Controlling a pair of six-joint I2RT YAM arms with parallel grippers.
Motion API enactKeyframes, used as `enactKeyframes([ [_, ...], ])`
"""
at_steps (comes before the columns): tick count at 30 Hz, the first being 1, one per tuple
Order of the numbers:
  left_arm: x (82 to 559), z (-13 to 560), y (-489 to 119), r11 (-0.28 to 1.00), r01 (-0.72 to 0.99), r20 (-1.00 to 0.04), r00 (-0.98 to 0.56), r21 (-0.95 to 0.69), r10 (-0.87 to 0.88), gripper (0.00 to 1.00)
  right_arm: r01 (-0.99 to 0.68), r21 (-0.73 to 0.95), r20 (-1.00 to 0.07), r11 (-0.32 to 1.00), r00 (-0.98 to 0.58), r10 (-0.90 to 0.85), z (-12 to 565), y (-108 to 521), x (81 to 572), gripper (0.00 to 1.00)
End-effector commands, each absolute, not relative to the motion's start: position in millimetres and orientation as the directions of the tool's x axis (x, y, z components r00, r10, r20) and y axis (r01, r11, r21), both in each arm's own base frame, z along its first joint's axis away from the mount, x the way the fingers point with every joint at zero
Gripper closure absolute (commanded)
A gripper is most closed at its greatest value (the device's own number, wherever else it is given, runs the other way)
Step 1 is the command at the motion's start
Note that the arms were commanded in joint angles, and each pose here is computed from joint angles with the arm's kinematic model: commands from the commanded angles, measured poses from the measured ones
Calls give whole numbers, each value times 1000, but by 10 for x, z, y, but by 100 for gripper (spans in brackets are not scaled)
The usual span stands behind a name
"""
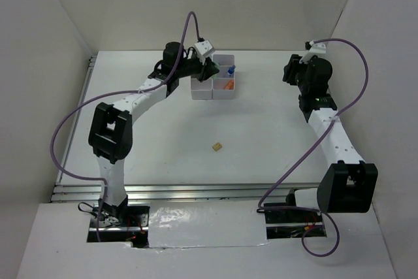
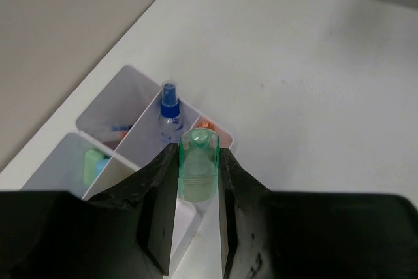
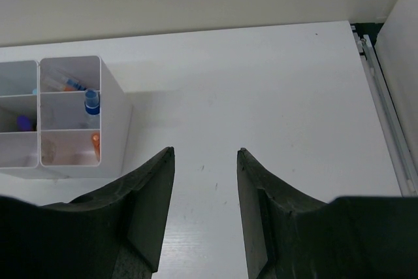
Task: Sort the stationery into containers
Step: Place the stationery in the storage box, then pick up the stationery from the center of the board.
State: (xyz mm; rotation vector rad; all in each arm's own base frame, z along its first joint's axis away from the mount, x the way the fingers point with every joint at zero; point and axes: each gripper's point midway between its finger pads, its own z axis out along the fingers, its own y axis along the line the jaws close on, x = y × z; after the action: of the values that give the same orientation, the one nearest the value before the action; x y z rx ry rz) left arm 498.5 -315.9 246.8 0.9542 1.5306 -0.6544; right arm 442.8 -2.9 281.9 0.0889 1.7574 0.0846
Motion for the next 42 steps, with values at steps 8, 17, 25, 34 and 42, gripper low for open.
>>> enactKeyframes([
  [8, 5166, 2492, -3454, 412, 908, -996, 63, 82, 59, 93, 23, 112, -988, 993, -105, 114, 3149, -80, 4433, 51],
  [17, 5318, 2227, -3507, 437, 893, -994, 78, 103, 76, 88, 12, 115, -986, 993, -117, 116, 3108, -59, 4453, 51],
  [25, 5480, 2065, -3571, 443, 884, -989, 115, 147, 97, 72, 3, 121, -985, 993, -120, 120, 3075, -45, 4445, 50],
  [34, 5489, 2032, -3598, 425, 892, -987, 114, 154, 118, 36, -10, 120, -985, 993, -124, 118, 3060, -5, 4470, 50],
  [42, 5062, 2466, -3467, 369, 915, -983, 118, 163, 143, 38, -38, 115, -984, 993, -144, 109, 3040, 58, 4474, 50],
])
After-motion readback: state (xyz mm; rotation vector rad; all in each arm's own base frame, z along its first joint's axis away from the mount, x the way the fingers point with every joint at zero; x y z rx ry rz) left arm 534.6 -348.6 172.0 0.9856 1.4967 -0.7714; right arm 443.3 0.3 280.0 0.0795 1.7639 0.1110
